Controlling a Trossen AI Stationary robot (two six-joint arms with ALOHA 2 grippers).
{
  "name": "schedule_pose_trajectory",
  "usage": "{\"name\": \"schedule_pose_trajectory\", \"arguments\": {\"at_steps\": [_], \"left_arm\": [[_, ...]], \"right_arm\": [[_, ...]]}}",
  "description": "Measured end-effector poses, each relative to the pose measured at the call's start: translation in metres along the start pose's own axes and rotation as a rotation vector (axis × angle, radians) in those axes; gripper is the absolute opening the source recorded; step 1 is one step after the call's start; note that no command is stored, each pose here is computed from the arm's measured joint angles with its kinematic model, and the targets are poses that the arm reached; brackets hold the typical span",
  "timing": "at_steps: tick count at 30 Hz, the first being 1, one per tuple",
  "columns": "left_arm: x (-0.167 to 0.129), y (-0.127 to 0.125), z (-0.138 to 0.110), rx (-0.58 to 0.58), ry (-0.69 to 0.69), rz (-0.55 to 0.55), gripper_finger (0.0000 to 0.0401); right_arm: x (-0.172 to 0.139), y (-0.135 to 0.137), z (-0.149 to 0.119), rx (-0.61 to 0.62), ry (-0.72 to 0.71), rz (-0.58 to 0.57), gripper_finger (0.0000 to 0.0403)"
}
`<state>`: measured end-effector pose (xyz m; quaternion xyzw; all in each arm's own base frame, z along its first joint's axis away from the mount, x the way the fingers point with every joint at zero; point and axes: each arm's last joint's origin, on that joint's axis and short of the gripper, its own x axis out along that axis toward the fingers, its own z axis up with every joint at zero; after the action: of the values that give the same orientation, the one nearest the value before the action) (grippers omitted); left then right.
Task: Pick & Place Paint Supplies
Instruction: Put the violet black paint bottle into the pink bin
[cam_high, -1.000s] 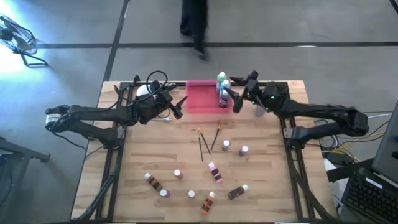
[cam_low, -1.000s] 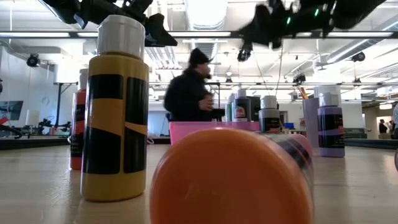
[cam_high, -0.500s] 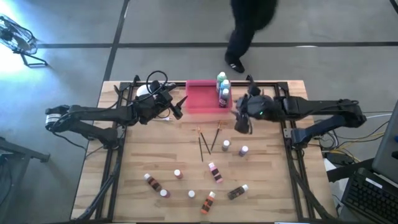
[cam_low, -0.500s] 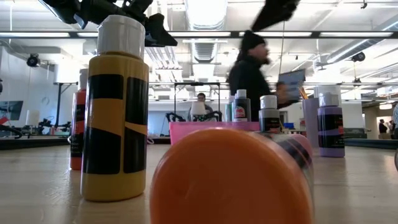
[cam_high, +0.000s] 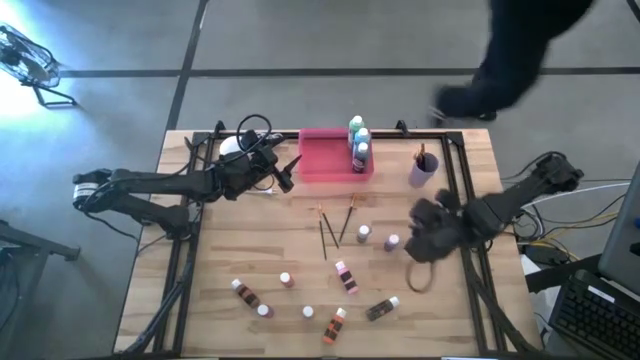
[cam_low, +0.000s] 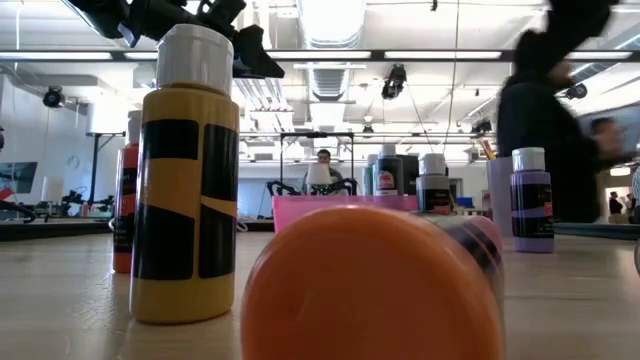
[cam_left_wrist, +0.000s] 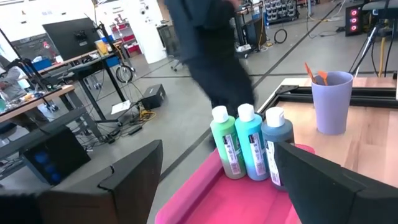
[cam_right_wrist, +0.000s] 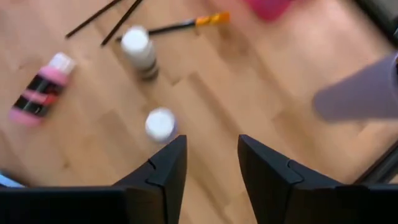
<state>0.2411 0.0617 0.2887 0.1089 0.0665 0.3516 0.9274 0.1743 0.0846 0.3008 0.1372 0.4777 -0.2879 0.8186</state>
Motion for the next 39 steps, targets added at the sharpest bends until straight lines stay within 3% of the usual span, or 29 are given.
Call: {"name": "schedule_pose_trajectory", "arguments": {"at_steps": [10, 18, 30, 39], "left_arm": [[0.0, 0.001, 0.002, 0.024, -0.016, 0.006, 0.0312], [0.002, -0.001, -0.001, -0.073, -0.004, 0.003, 0.0312], [0.004, -0.002, -0.004, -0.13, 0.01, 0.0, 0.0312], [0.004, -0.002, -0.004, -0.129, 0.011, 0.0, 0.0312]], "right_arm": [[0.022, 0.004, -0.08, 0.142, -0.061, 0.117, 0.0114], [0.075, 0.015, -0.117, 0.077, -0.208, 0.21, 0.0146], [0.109, 0.003, -0.133, 0.082, -0.399, 0.188, 0.0221], [0.116, 0.005, -0.125, 0.098, -0.422, 0.192, 0.0253]]}}
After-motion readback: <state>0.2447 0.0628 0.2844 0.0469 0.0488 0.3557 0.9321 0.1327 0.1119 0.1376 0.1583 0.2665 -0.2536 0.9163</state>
